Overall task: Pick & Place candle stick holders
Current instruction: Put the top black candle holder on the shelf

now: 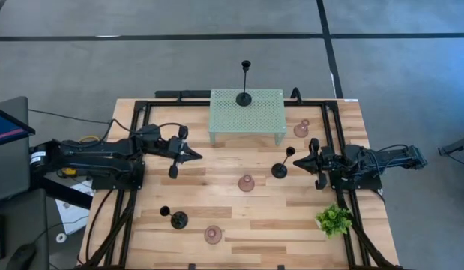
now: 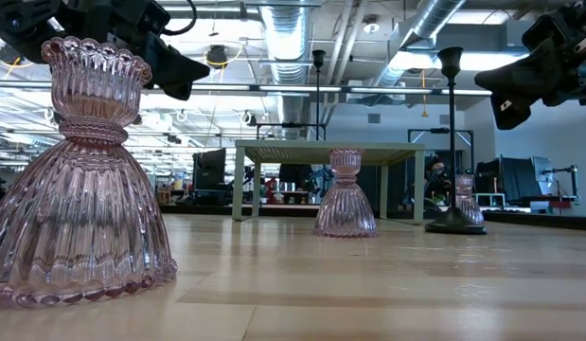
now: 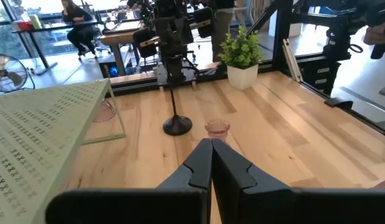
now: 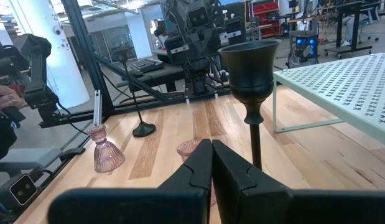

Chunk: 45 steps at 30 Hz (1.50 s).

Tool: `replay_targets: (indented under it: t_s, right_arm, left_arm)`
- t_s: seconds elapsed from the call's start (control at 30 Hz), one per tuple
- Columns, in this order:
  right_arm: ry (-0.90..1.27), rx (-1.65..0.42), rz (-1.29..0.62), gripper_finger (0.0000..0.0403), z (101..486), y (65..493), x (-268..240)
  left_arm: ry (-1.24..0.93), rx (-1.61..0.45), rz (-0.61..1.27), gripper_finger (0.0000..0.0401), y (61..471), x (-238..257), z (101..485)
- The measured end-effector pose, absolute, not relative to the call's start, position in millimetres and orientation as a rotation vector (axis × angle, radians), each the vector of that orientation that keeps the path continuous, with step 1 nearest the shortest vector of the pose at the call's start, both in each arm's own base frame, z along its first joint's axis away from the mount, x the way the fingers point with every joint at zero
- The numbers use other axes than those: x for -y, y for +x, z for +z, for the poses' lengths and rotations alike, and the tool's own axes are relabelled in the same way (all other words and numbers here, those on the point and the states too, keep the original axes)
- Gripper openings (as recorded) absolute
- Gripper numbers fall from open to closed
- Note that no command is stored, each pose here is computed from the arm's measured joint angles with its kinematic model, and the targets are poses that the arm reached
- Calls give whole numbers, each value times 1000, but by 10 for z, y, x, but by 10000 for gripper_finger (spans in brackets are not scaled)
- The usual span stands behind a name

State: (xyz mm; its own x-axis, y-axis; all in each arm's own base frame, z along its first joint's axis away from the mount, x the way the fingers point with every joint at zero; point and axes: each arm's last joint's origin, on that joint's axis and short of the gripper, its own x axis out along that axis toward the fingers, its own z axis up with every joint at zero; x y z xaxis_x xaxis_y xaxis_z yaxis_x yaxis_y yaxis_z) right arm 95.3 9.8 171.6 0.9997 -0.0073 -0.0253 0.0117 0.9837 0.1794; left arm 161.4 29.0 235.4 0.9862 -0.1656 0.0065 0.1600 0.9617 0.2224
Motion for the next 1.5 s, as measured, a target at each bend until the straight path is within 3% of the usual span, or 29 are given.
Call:
replay_targets:
  t_s: [0.57,1.0,1.17,1.5]
  right_arm:
    - [145,-33,-10,9,1709,954,-98]
    - [121,-122,-110,162,1636,1017,-80]
    - [121,-136,-125,199,1622,1034,-79]
    - [145,-147,-180,177,1608,1072,-71]
  left_arm:
    - [224,30,-164,10,1614,-291,2359]
    - [224,31,-164,11,1615,-291,2361]
    - [224,31,-164,11,1615,-291,2360]
    - [224,31,-164,11,1615,-291,2360]
